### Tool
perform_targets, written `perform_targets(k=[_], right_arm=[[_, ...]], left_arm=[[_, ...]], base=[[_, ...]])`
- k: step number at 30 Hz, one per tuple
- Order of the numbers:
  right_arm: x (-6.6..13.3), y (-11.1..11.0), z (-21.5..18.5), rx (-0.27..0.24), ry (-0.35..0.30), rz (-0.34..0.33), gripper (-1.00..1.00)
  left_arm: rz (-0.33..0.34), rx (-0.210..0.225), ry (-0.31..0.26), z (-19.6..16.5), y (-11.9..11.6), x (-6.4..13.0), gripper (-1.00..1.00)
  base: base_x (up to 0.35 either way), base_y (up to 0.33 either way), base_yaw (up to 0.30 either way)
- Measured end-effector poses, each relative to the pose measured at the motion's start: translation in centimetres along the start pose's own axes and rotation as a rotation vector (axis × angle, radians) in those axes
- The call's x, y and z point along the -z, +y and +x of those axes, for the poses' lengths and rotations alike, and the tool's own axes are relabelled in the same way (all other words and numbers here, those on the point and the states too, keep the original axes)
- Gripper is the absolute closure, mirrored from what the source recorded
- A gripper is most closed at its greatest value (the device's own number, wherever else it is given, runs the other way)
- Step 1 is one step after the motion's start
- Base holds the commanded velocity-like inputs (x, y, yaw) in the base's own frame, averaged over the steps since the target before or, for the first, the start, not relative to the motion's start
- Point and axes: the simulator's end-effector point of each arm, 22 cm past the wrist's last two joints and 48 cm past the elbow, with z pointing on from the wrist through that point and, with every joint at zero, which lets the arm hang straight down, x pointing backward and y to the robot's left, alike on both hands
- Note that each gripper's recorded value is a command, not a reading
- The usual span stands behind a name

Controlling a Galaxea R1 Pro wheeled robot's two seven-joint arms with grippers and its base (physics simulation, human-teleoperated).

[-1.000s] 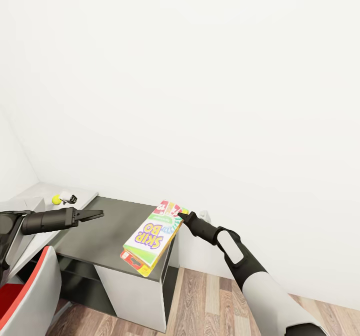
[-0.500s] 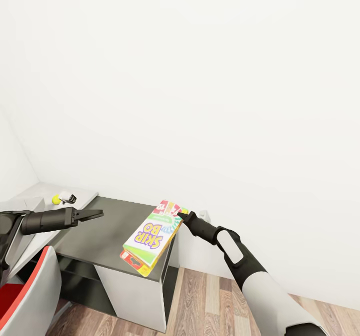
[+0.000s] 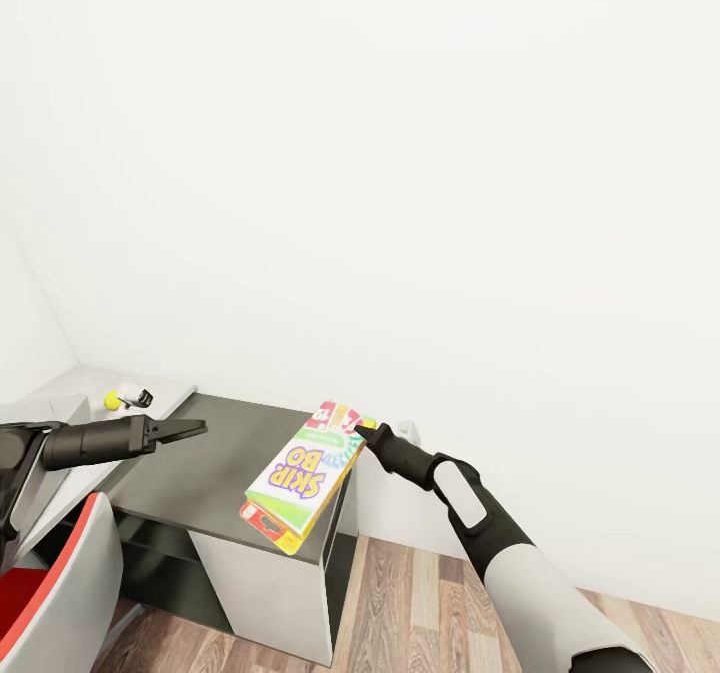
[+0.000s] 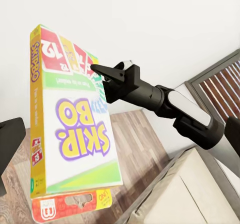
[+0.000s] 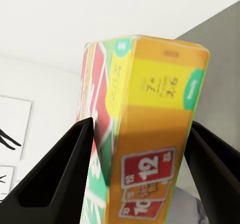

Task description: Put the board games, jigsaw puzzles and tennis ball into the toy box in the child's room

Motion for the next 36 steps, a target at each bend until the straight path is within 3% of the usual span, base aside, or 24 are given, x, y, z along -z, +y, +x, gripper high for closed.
perform_targets(k=[13, 18, 23, 26, 36], right_arm=[[-0.4, 0.3, 0.7, 0.023, 0.022, 0.007, 1.0], [-0.7, 5.4, -1.2, 0.102, 0.002, -0.073, 1.0], [-0.4, 8.3, -2.1, 0.152, 0.002, -0.103, 1.0], [-0.3, 8.8, -2.4, 0.165, 0.003, -0.091, 1.0], [-0.4, 9.9, -2.3, 0.183, 0.001, -0.107, 1.0]], left_arm=[[-0.008, 0.0, -0.006, -0.2, 0.1, 0.5, -1.0], [-0.011, 0.0, -0.008, -0.3, 0.1, 0.7, -1.0], [-0.017, -0.004, -0.051, -1.3, 0.2, 1.8, -1.0], [-0.021, -0.007, -0.078, -1.9, 0.2, 2.5, -1.0], [-0.031, -0.011, -0.082, -2.1, 0.4, 3.0, -1.0]], base=[[0.0, 0.0, 0.0], [0.0, 0.0, 0.029], [0.0, 0.0, 0.161], [0.0, 0.0, 0.036], [-0.025, 0.0, 0.003]])
